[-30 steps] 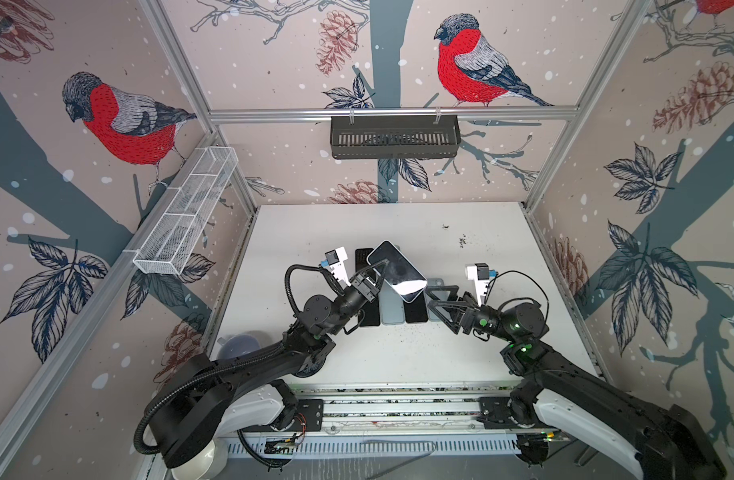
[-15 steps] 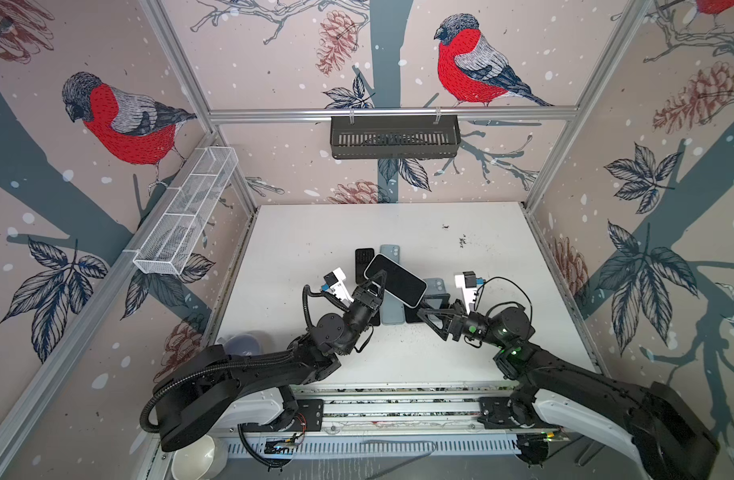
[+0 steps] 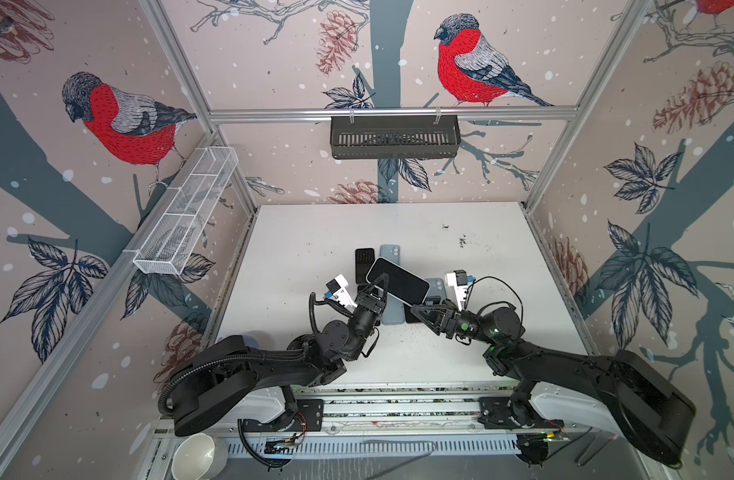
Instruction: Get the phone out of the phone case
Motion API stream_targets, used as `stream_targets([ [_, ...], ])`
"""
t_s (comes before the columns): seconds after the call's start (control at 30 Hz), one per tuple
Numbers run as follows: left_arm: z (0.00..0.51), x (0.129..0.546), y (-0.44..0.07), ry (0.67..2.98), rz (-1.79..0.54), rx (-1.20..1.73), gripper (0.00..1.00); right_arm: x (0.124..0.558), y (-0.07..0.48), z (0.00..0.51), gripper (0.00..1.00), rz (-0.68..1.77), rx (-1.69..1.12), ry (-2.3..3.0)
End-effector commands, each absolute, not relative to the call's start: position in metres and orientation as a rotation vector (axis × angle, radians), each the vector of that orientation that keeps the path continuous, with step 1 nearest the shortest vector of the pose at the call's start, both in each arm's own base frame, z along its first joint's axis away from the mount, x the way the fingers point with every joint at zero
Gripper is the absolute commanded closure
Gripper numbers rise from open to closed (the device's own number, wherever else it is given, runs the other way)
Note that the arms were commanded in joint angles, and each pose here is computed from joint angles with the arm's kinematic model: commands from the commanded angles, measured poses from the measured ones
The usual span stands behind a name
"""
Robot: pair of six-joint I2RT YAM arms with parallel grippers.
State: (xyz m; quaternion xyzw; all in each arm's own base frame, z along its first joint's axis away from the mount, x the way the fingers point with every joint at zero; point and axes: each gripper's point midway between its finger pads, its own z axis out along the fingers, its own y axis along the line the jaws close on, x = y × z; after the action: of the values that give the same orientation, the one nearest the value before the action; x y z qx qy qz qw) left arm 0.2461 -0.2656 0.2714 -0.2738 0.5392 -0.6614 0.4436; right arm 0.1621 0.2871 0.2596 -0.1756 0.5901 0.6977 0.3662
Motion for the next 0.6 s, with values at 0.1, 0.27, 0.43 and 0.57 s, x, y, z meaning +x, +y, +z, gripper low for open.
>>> stream_targets([
  [0.1, 0.2942, 0.2437, -0.2505, 1.195, -1.71, -0.726, 1.0, 0.1575, 0.2862, 0.2681, 0.49, 1.81, -0.472, 1.465],
  [0.27, 0.2927, 0.2439, -0.2484, 1.197, -1.699, -0.729, 1.0, 0.1582, 0.287, 0.2648, 0.62, 1.814, -0.467, 1.473],
  [0.43, 0.2907, 0.2438, -0.2504, 1.204, -1.701, -0.724, 1.0, 0.1621, 0.2888, 0.2617, 0.83, 1.811, -0.462, 1.487],
  [0.57, 0.2896, 0.2437, -0.2509, 1.201, -1.701, -0.718, 1.0, 0.1642, 0.2875, 0.2618, 0.94, 1.813, -0.463, 1.485],
])
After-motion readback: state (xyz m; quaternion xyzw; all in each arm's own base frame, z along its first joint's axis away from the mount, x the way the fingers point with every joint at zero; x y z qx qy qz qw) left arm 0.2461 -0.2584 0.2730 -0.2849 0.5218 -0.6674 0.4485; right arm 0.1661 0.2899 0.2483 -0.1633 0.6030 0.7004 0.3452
